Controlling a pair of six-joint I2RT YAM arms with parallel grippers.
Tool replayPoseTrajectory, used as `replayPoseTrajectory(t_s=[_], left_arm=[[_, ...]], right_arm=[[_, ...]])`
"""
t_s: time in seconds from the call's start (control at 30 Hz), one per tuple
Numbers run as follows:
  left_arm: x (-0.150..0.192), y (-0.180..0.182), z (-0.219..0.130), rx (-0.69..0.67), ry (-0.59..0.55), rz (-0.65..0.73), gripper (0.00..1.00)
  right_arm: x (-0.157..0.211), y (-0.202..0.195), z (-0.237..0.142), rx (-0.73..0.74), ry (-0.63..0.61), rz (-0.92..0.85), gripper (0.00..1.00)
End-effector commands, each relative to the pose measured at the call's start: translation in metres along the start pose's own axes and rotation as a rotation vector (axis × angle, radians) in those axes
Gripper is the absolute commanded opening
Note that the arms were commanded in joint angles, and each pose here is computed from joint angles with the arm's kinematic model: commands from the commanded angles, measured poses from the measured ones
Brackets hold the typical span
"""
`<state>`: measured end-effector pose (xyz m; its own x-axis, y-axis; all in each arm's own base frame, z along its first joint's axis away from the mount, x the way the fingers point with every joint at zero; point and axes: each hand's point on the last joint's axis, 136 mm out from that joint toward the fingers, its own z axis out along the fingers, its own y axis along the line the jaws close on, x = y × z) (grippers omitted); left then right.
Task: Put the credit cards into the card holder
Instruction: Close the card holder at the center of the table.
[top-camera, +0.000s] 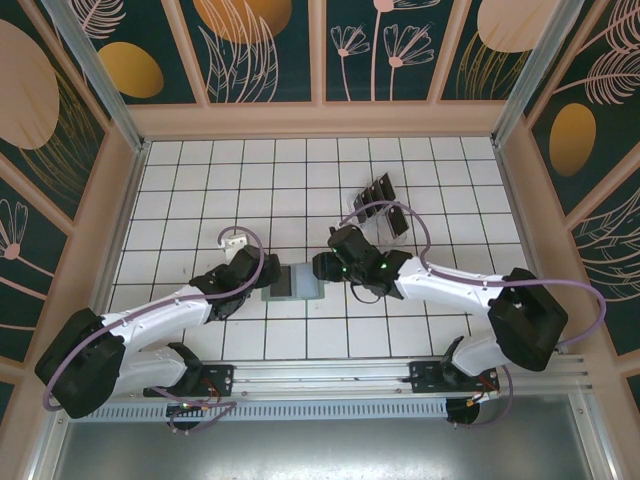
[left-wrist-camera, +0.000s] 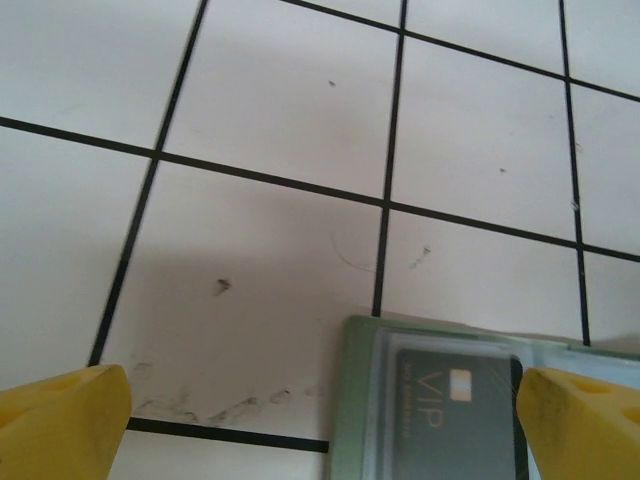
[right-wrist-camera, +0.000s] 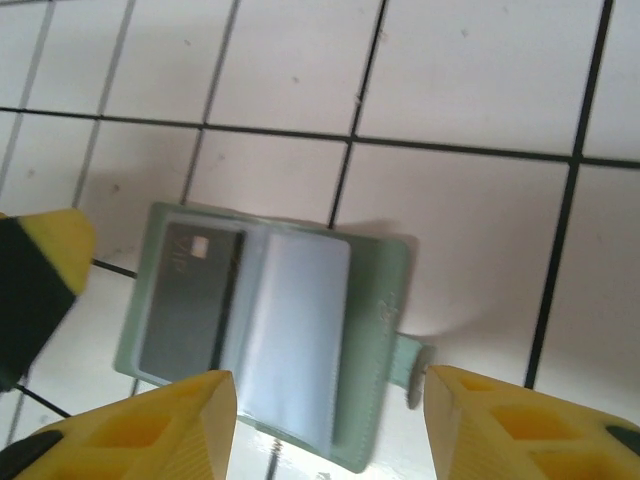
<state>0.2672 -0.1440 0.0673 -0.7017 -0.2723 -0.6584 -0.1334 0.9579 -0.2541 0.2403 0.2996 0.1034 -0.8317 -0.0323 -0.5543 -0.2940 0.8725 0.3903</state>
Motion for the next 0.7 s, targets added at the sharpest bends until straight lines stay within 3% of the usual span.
replayPoseTrajectory(t_s=[0.0,0.33,0.67], left_arm=[[0.0,-0.014,0.0,0.09,0.001,0.005,0.99],[0.011,-0.021,0.006,0.132,0.04,0.025,0.99],[0.026,-0.029,0.017,0.174,0.084,0.041,0.99]], right_arm=[[0.009,-0.016,0.01,0.051,0.007,0.028,0.53],[0.016,-0.037,0.031,0.108,0.016,0.047,0.45],[0.02,-0.042,0.031,0.066,0.015,0.081,0.04]])
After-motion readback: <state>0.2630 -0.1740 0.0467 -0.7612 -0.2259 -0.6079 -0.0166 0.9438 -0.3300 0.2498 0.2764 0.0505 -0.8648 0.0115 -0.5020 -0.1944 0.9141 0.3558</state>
